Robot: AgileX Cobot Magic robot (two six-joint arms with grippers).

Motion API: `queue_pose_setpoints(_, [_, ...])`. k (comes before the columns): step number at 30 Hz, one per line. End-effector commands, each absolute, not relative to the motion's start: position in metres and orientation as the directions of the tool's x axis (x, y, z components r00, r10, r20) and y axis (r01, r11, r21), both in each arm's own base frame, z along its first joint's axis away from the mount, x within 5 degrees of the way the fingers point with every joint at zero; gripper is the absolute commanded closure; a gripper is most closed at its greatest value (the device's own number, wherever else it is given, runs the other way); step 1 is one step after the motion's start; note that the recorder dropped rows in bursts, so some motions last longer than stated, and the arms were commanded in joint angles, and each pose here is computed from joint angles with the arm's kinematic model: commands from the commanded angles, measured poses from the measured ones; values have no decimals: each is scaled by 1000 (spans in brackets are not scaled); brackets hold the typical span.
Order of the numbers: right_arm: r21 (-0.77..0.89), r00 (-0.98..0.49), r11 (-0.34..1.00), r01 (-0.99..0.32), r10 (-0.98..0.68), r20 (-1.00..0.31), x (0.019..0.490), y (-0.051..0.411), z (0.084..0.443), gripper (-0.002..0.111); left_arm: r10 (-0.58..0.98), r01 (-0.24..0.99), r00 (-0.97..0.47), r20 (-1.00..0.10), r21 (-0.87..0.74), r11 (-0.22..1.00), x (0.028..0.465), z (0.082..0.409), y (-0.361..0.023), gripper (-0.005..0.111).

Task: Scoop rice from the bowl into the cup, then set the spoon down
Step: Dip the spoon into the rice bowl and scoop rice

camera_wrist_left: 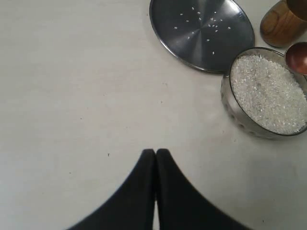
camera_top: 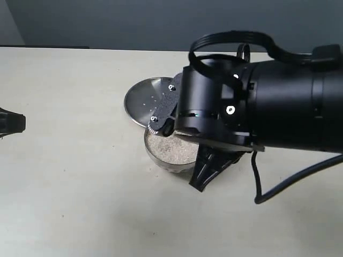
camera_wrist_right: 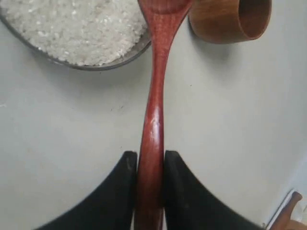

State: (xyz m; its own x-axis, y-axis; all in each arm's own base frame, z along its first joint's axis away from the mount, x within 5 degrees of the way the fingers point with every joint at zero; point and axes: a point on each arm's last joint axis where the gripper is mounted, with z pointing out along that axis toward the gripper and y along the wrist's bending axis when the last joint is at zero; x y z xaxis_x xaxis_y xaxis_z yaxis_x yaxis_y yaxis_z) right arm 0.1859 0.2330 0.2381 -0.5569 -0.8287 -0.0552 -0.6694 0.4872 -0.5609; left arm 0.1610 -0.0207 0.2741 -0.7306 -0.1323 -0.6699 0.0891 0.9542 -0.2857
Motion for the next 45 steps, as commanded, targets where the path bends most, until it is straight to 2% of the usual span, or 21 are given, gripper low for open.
queue_pose_setpoints(1, [-561,-482,391,-730,-876,17,185,231,239,109,-138,87,-725,-675,-288,954,163,276,-21,106])
queue_pose_setpoints(11, [-581,-445,296,-758,-886,129,192,239,212,109,-138,87,-725,-675,-288,954,163,276,-21,106])
queue_pose_setpoints(18, [-601,-432,267,-753,-890,146,196,240,209,109,-138,87,-725,-675,-288,954,163,276,-21,106])
queue_pose_setpoints(25, [-585,-450,294,-756,-882,138,194,241,207,109,-138,87,-725,-675,-288,954,163,276,-21,106])
queue_pose_setpoints(35, [-530,-423,335,-779,-905,49,193,250,203,109,-138,87,-725,-675,-288,954,163,276,-21,106])
queue_pose_setpoints(45, [-549,-500,418,-724,-866,0,194,249,204,109,-138,87,-725,-675,-288,954,163,276,-21,106])
